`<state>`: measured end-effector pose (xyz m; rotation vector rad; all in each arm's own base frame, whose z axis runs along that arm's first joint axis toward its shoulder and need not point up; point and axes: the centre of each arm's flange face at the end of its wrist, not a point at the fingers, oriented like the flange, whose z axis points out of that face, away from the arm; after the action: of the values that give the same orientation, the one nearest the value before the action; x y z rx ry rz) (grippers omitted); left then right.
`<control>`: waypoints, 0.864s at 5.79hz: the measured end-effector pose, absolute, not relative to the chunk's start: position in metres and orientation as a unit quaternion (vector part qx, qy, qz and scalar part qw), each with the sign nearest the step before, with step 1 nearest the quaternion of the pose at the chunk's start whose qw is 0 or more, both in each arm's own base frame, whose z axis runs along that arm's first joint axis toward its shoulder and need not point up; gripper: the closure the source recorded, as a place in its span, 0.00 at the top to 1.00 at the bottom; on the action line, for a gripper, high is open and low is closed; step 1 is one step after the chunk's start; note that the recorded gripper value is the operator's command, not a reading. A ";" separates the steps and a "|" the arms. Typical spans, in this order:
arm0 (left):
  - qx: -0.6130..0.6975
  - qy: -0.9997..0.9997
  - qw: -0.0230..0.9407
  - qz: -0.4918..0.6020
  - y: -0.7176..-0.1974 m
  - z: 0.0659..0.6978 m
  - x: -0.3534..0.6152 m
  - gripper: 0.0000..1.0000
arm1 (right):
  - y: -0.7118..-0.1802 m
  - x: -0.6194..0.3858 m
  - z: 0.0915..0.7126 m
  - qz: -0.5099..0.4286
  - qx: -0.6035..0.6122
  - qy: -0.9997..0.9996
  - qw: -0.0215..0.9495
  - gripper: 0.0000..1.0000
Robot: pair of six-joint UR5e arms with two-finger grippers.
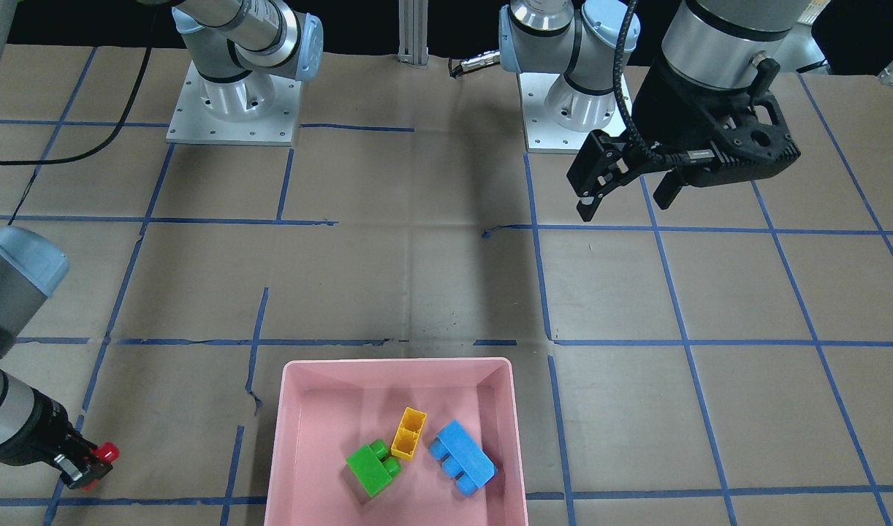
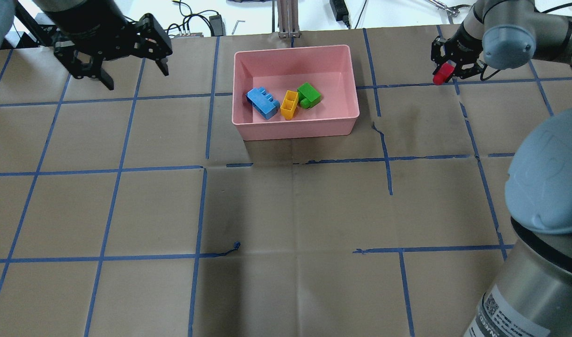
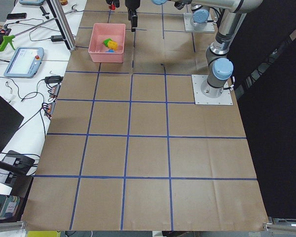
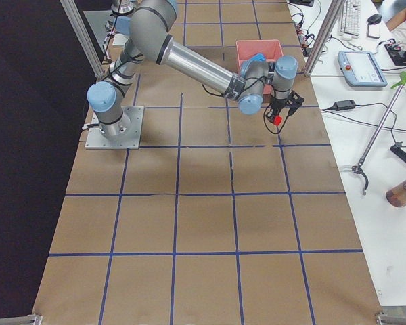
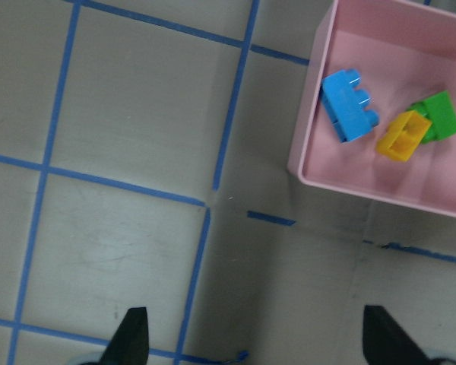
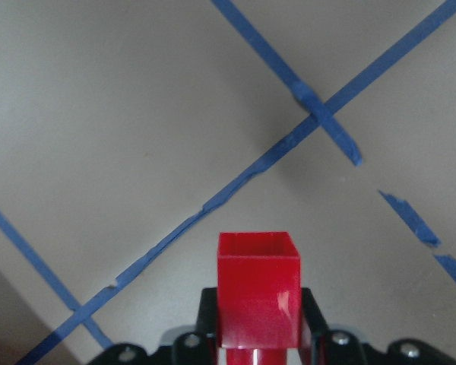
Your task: Put all blocks into box
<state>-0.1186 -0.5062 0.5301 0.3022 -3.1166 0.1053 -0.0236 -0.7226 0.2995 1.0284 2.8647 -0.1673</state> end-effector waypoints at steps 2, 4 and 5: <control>0.083 -0.996 0.014 0.020 -0.486 0.517 -0.116 0.99 | -0.688 0.051 0.384 -0.064 0.293 0.953 0.040 0.31; 0.087 -0.996 0.017 0.027 -0.484 0.517 -0.115 0.99 | -0.662 0.174 0.404 -0.075 0.225 0.971 0.024 0.31; 0.088 -0.996 0.017 0.029 -0.485 0.518 -0.115 0.99 | -0.659 0.224 0.394 -0.070 0.211 0.975 0.027 0.31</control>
<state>-0.1146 -0.4853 0.5183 0.2743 -3.0939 0.0905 0.2240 -0.6588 0.3945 0.6526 3.0100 -0.2162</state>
